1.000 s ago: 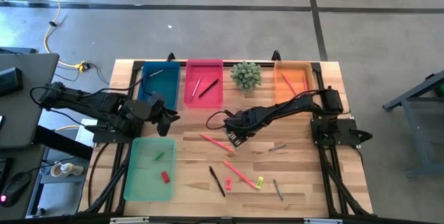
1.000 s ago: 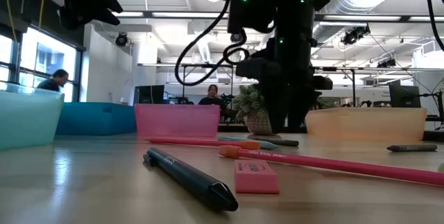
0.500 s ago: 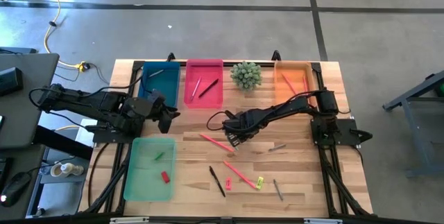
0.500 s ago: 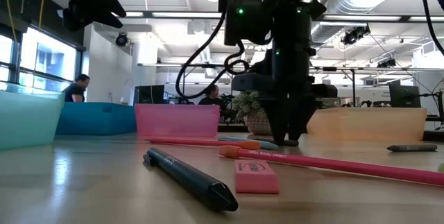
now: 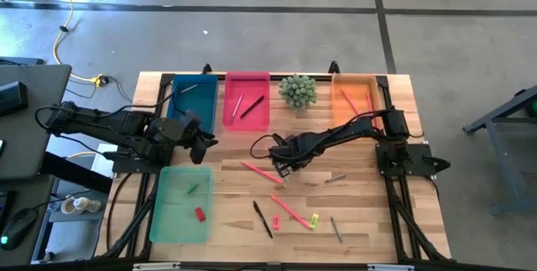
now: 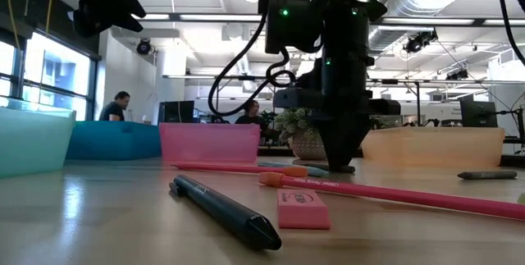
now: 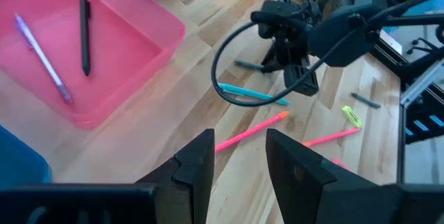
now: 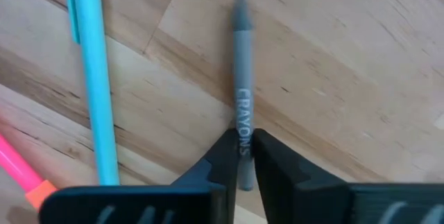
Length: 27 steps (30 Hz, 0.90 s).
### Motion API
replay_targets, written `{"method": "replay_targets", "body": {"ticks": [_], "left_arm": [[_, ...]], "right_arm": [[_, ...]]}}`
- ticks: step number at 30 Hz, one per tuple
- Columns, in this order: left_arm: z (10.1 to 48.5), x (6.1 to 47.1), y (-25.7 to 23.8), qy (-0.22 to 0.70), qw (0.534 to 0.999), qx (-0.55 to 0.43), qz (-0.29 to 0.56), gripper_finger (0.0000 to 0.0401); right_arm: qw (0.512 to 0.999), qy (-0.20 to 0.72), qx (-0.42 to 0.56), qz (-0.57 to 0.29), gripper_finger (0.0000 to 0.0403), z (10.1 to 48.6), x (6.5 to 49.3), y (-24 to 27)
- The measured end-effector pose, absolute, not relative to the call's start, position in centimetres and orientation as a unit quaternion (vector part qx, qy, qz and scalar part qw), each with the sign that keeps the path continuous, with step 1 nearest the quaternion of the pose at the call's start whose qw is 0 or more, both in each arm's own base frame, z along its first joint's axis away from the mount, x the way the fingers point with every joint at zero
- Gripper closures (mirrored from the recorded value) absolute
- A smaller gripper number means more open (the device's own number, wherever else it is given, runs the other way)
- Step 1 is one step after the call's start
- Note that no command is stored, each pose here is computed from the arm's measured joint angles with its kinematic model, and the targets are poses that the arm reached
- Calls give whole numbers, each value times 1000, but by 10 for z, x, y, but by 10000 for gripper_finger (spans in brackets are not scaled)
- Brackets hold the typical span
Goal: Sort crayons/erasers/pens/pencils in bins
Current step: Put the gray crayon into the blue bin
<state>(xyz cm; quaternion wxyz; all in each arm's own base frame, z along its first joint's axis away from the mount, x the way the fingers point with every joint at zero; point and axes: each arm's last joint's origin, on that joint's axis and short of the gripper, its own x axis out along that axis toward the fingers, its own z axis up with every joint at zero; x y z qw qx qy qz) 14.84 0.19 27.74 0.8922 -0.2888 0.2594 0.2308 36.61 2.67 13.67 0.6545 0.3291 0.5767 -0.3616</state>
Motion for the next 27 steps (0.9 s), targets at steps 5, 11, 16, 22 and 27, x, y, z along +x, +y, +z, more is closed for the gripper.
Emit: {"method": "replay_targets", "body": {"ticks": [5,11,16,22,27], "left_arm": [[277,149,1,264,892,-292,222,284],[277,149,0,273,891,-300,201,284],[277,149,-2,287,889,-313,169,284],[276,149,-3,294,879,-339,162,284],[273,146,-3,310,871,-343,165,284]], "right_arm": [[654,577,328,-362,389,137,366,27],[653,577,329,-363,393,136,366,27],[655,578,326,-361,394,137,366,27],[658,584,317,-354,395,142,370,27],[667,580,314,-347,395,148,375,27]]}}
